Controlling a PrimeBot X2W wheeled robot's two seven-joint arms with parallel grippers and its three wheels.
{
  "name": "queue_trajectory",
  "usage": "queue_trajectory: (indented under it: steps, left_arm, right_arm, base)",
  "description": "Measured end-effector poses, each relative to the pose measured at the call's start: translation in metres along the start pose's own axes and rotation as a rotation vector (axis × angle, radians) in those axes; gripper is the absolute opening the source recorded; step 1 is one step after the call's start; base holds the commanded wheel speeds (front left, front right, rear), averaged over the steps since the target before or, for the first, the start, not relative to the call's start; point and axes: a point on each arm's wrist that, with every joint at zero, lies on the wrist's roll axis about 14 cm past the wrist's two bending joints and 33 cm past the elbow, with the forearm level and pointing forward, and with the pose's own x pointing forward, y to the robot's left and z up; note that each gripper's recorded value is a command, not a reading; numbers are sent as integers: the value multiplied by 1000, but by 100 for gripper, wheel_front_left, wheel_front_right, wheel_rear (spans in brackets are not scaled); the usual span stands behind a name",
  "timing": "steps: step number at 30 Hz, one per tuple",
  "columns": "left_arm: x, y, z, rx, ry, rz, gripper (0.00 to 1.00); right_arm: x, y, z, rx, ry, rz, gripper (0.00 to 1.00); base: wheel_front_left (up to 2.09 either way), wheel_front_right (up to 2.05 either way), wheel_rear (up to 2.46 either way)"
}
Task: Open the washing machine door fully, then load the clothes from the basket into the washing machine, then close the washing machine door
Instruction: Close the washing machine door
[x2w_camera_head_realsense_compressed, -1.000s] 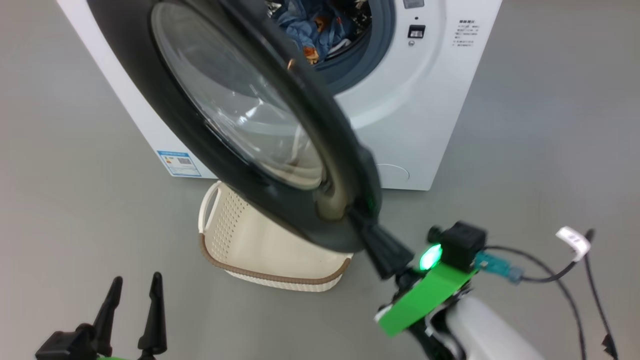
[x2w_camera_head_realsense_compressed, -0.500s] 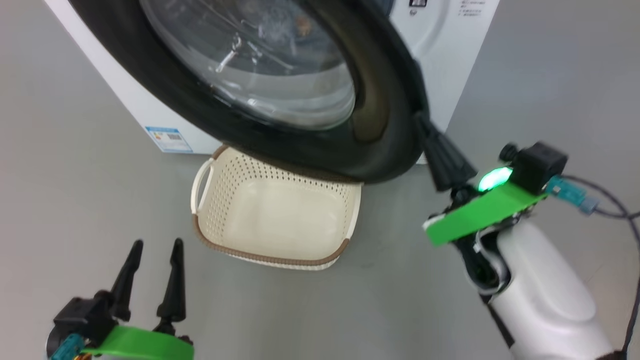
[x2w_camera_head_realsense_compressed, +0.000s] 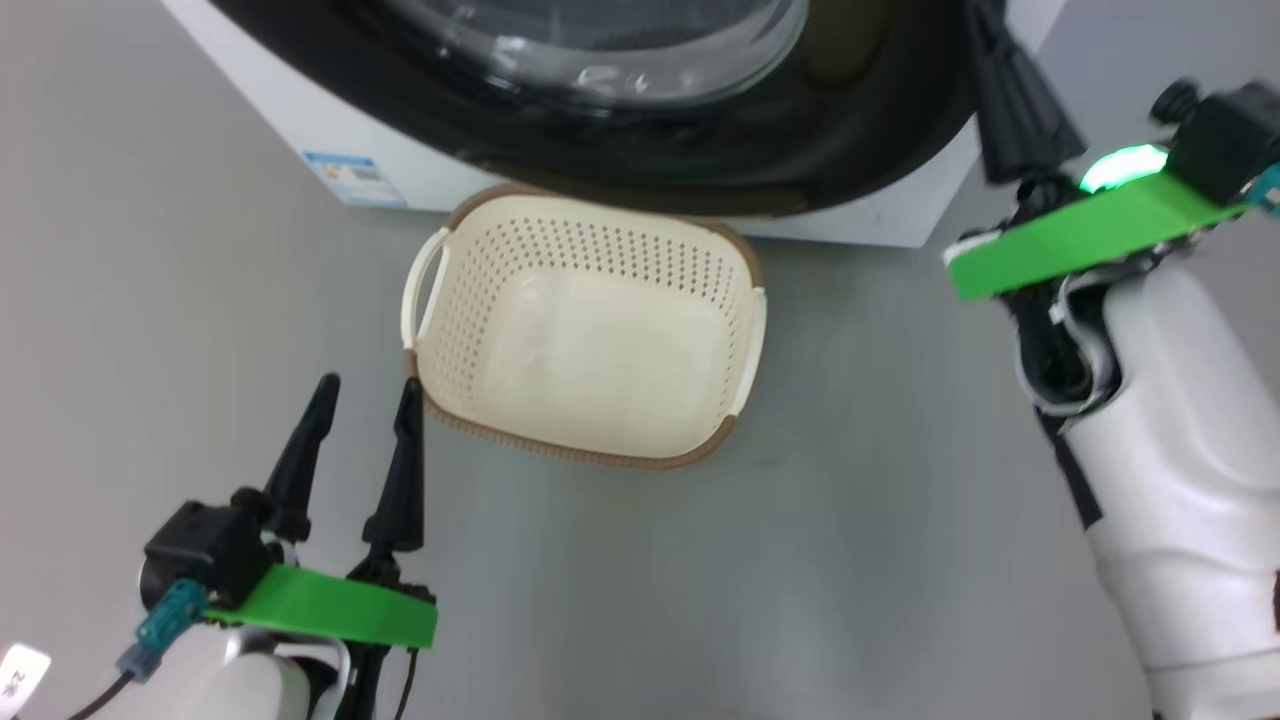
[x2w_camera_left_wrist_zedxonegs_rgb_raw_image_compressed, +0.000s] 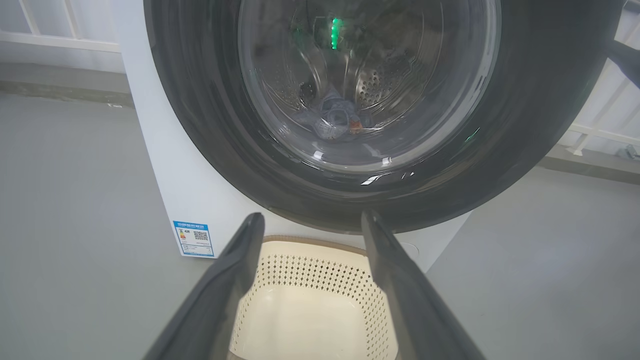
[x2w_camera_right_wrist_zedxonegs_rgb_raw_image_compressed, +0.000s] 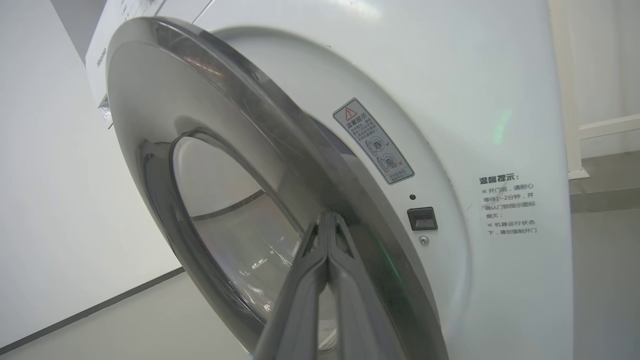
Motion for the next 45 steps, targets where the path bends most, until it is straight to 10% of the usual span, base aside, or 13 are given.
queue_trajectory:
  steps: [30,34,36,45]
  left_arm:
    - [18,13,-5,19,9,29,100]
    - [10,16,-6,25,25,34,100]
    - [5,20,-6,30,33,41,100]
    - [-17,29,-12,49,73,52,100]
  right_arm:
    - [51,-3,-17,57,-46,20,0]
    - [23,7,-39,50,43,32,46]
    - [11,9,-43,40,70,33,99]
    - [-45,3,-39,-2,137,-19,100]
  base:
    - [0,0,0]
    - [0,0,0]
    - [0,0,0]
    - [0,0,0]
